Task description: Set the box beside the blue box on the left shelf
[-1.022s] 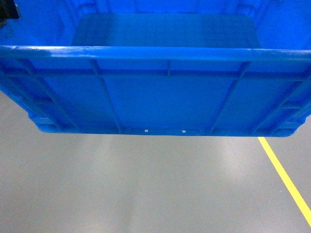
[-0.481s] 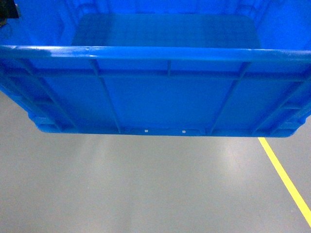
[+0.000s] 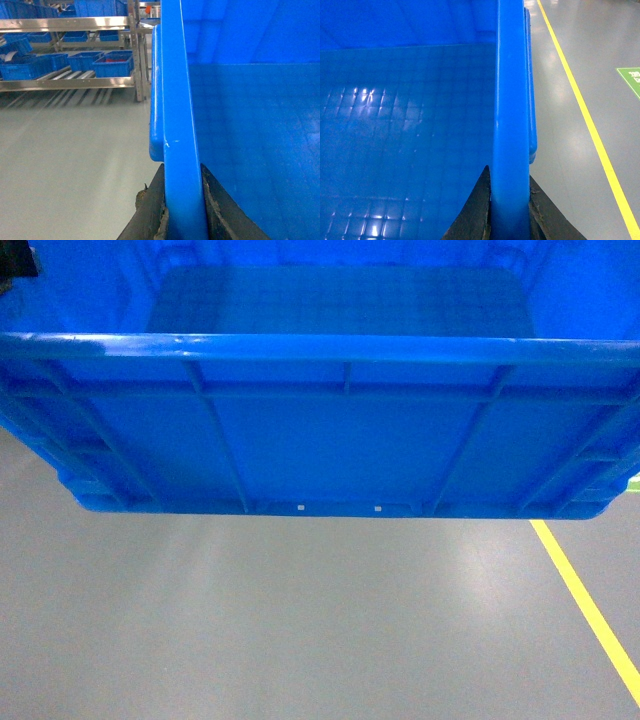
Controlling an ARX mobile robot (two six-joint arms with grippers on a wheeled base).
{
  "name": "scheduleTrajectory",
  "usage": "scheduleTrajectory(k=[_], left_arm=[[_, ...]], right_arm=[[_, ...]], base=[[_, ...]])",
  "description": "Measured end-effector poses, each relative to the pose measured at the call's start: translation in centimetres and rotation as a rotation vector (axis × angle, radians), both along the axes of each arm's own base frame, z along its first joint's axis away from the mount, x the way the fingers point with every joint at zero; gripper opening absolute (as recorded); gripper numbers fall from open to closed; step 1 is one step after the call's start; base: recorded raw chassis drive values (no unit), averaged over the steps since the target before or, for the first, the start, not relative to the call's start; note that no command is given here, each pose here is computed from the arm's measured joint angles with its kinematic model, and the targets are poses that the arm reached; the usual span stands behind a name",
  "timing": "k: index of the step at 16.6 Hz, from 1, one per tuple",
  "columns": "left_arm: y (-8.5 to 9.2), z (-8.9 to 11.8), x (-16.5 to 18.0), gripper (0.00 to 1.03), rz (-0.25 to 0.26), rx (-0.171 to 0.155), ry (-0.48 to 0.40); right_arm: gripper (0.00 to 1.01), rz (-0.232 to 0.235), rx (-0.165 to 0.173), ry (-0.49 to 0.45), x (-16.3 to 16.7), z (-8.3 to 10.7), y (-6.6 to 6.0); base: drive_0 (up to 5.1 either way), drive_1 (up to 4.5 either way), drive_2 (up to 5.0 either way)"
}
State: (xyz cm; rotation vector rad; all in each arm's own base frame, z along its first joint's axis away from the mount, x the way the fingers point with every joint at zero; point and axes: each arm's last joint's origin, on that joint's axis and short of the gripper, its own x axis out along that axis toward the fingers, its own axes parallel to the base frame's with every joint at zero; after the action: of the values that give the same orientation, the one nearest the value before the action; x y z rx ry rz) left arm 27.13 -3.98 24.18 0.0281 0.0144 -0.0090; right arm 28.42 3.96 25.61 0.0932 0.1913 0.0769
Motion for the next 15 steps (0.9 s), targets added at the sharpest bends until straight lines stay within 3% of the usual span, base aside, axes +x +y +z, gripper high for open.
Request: scheduleTrajectory(k=[15], left_arm=[[0.0,-0.01,0.0,0.1,0.001,0.001,0.001]], right_arm=[[0.09,-0.001,-0.001,0.005,0.0,-0.05,0.0]], base=[[0.0,4.18,-4.1]])
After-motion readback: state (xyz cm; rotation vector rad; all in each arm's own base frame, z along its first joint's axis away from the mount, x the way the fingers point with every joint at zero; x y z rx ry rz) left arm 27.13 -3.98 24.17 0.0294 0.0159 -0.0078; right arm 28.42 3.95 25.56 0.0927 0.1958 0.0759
